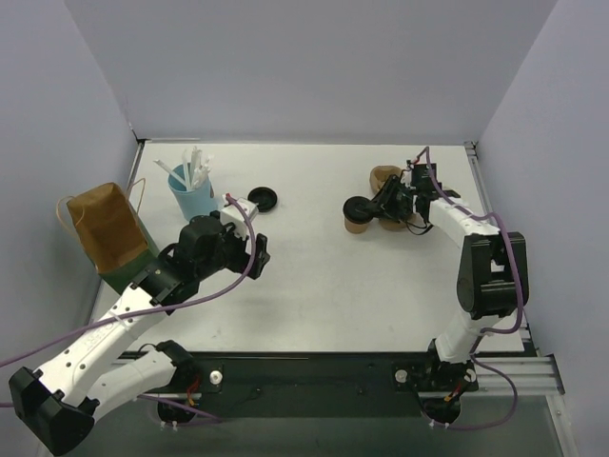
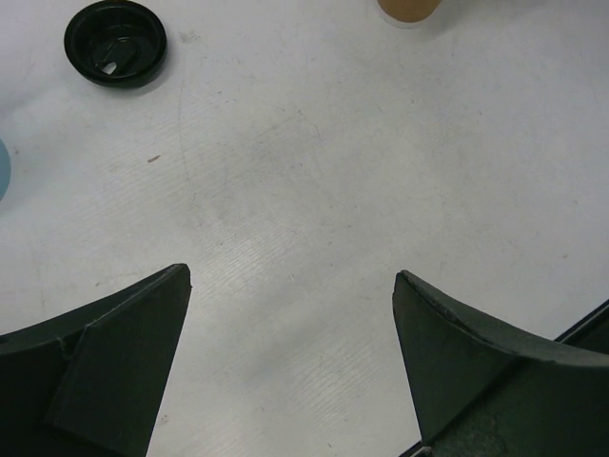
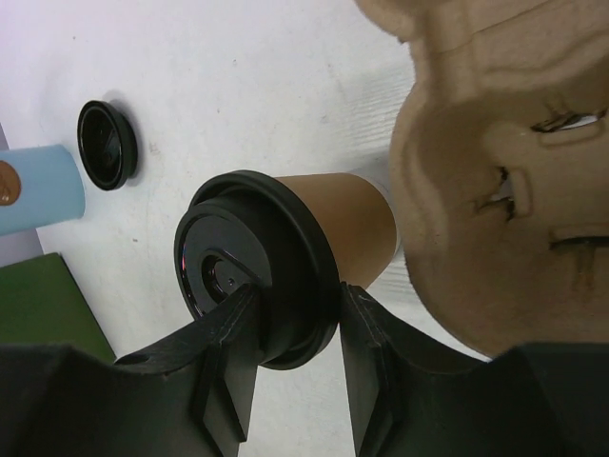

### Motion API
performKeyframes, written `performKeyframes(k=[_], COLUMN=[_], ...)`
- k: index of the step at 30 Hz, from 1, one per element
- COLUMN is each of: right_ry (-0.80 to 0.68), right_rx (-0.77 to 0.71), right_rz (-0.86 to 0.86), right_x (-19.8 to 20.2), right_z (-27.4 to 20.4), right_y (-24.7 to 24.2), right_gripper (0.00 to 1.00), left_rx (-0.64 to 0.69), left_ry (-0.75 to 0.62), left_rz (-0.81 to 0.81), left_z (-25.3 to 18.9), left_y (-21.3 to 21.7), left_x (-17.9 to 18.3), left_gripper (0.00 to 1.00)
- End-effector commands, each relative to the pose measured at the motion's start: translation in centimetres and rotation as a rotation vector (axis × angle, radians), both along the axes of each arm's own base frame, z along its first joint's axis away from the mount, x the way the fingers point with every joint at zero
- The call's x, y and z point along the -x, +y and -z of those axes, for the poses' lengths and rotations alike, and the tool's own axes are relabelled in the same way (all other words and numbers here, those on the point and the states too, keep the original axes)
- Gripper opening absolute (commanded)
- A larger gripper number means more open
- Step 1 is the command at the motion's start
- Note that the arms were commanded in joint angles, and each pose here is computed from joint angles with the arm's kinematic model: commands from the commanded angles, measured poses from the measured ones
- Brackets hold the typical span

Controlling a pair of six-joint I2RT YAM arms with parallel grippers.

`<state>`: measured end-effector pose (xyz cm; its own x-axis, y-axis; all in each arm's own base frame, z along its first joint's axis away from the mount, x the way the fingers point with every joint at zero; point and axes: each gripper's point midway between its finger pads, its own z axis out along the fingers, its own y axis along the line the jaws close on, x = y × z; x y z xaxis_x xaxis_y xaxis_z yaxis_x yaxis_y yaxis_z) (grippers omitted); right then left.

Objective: Pack the takeout coffee

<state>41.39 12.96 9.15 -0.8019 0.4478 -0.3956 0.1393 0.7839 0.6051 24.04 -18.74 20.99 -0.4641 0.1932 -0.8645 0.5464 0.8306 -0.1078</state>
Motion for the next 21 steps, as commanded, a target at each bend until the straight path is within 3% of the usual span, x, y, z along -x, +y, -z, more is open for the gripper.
performKeyframes(k=[1,6,9,12,13,16,21], right_ry=[-0.022,-0.029,-0.055,-0.079,-0.102,-0.136,-0.169], right_rx=[0.024,-0.009,-0.024,-0.024,-0.025,-0.03,-0.034], right_rz=[0.035,0.007,0.0,-0.007,-0.01,-0.009,-0.023], right_x=[-1.4,-1.7,-2.0,-2.0,-1.9,-1.2,1.4], right_z=[-0.9,-2.0,-3.6,-5.4,-6.5,-8.4,-10.2], right_y=[-1.3,-1.1,-1.3,-1.5,-1.5,-1.5,-1.2], right_gripper=[0.41,0.58,0.61,0.63,0.63,0.63,0.63], left_rx=[-0.011,0.034,0.048,-0.066,-0.072,-0.134,-0.264], left_ry=[-0.069,-0.102,-0.126,-0.106,-0.164,-0.181,-0.177], left_rz=[-0.08,-0.145,-0.182,-0.285,-0.375,-0.503,-0.794], left_z=[-1.4,-4.5,-8.2,-9.9,-13.0,-15.4,-16.6], left_y=[1.3,2.3,3.4,6.3,8.2,11.5,17.4], left_x=[-1.0,-0.8,-0.3,-0.2,-0.5,0.3,1.5], left_gripper=[0.97,0.97,0.97,0.97,0.97,0.96,0.95])
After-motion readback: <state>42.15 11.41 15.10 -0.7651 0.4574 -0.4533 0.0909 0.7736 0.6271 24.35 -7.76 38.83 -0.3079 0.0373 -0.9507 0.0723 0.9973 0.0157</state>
